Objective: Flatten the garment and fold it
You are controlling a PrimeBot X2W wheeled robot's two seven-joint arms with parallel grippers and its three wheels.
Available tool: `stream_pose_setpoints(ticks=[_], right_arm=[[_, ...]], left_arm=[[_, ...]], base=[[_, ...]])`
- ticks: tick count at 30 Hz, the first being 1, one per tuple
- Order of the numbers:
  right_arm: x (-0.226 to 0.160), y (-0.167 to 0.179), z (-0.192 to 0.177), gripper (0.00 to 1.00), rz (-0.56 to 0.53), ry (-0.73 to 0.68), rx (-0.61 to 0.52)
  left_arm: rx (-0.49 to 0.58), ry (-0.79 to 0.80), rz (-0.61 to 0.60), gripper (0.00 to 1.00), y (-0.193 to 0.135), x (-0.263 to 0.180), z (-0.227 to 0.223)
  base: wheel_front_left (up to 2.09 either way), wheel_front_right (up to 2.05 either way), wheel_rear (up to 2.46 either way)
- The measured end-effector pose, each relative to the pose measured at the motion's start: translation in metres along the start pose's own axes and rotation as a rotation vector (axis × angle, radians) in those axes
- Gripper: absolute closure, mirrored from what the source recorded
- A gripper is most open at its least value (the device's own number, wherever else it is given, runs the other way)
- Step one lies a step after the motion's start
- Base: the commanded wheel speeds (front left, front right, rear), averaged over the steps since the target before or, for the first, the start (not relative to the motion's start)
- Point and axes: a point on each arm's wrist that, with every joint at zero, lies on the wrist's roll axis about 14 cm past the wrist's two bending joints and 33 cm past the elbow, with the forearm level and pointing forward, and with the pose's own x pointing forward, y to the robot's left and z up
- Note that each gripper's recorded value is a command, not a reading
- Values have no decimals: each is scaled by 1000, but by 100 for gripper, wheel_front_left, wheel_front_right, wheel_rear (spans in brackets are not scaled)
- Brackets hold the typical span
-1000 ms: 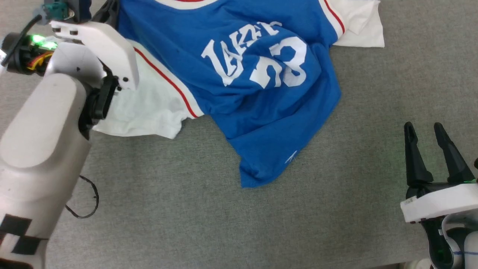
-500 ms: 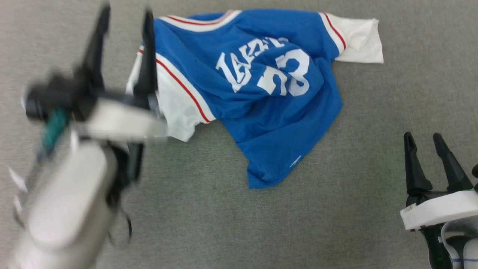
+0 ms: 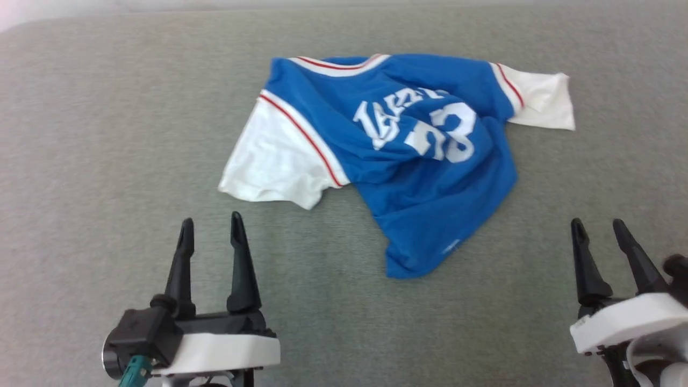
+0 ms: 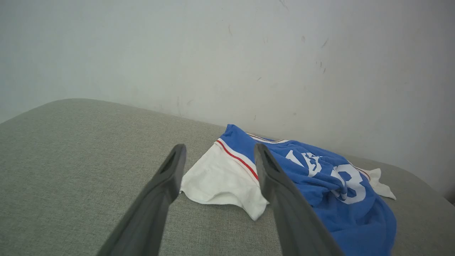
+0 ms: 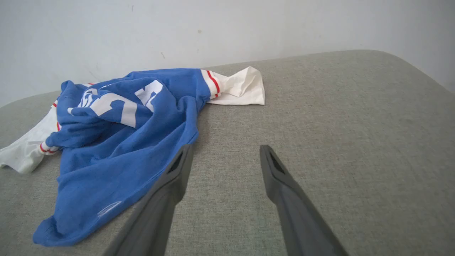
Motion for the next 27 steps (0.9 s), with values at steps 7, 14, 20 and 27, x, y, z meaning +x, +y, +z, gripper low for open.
stream_pose_setpoints(ticks=[7,14,20,27], right_arm=[[35,65,21,0,188,37,-97],[68,105,-8,0,314,325,-241],[72,114,-55,0,378,593,-423],[71,113,-83,100,407,750,-552]], left_arm=[[14,-49,26,0,15,-7,13],[-7,-21,18,0,14,-8,1],[-1,-2,39,0,23,-9,-6],[1,0,68,0,32,-13,-7]], base=[[0,0,0],[0,0,0],[0,0,0],[0,0,0]])
